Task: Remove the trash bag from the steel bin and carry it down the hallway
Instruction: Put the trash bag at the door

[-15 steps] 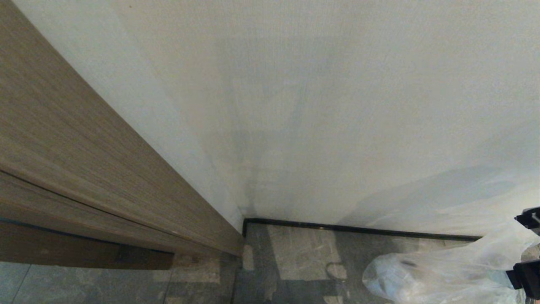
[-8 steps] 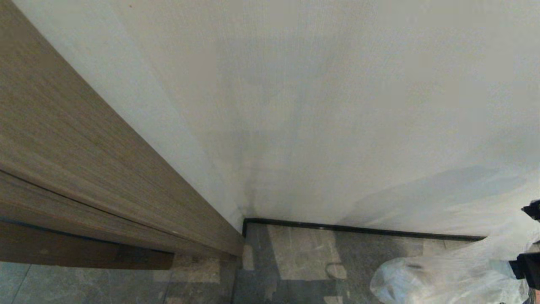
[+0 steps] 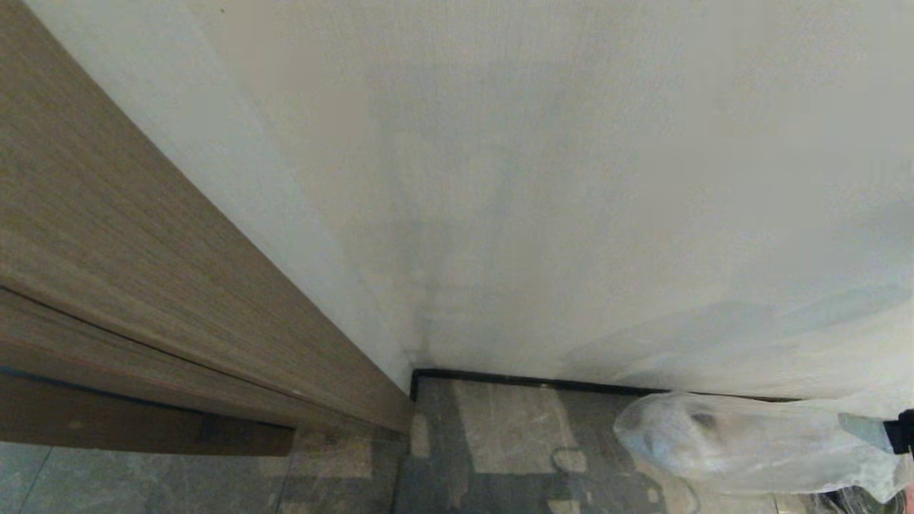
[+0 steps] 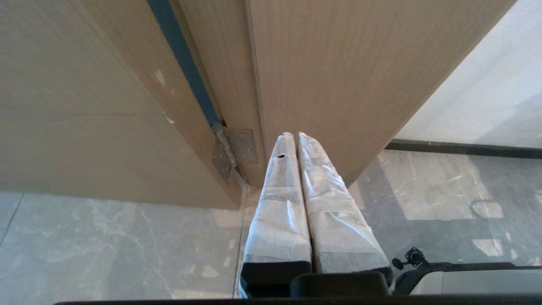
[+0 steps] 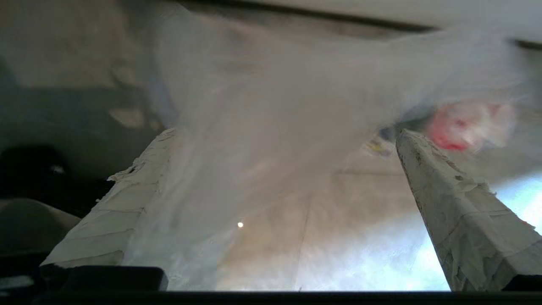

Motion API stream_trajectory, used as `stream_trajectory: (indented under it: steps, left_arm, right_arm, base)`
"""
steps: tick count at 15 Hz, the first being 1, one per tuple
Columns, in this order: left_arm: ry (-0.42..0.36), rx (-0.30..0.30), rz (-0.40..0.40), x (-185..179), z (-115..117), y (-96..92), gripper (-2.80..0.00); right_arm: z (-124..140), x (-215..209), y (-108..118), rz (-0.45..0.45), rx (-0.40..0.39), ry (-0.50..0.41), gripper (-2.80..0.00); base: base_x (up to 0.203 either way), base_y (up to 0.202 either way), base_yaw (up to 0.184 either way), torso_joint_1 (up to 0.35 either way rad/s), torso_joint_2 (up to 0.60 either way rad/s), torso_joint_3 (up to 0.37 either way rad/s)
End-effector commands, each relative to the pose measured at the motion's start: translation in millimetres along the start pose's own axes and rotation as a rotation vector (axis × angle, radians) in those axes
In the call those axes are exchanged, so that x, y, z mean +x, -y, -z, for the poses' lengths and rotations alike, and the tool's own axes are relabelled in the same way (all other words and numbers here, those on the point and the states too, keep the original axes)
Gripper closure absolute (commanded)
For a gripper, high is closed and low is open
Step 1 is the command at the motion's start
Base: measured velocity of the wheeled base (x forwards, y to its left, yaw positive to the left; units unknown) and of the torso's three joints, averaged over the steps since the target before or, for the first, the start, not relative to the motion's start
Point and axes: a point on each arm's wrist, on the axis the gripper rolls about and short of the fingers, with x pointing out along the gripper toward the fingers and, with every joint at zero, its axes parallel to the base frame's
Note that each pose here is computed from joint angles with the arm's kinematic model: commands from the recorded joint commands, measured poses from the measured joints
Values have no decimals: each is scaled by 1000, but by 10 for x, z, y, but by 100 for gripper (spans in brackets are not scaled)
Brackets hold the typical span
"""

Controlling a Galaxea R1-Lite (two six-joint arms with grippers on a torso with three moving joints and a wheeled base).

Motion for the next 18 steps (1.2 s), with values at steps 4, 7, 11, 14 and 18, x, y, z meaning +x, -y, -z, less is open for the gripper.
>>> stream_trajectory:
  steps: [4,7,11,14,18]
  left_arm:
    - [0,0,0,0,0,0,0]
    - [0,0,0,0,0,0,0]
    - [0,0,0,0,0,0,0]
    - [0,0,0,0,0,0,0]
    - [0,0,0,0,0,0,0]
  right_arm:
    - [-54,18,50,63,-12,-24,-280]
    - [200,107,-20,69,-33,-139,-280]
    - [171,46,-23,76,-43,-97,-280]
    - [-31,-72,24,75,-44,16,-280]
    - [108,-79,-19,76,-42,-28,-280]
  base:
    - [0,0,0,0,0,0]
    - [0,0,0,0,0,0]
    - [0,0,0,0,0,0]
    - [0,0,0,0,0,0]
    - [0,0,0,0,0,0]
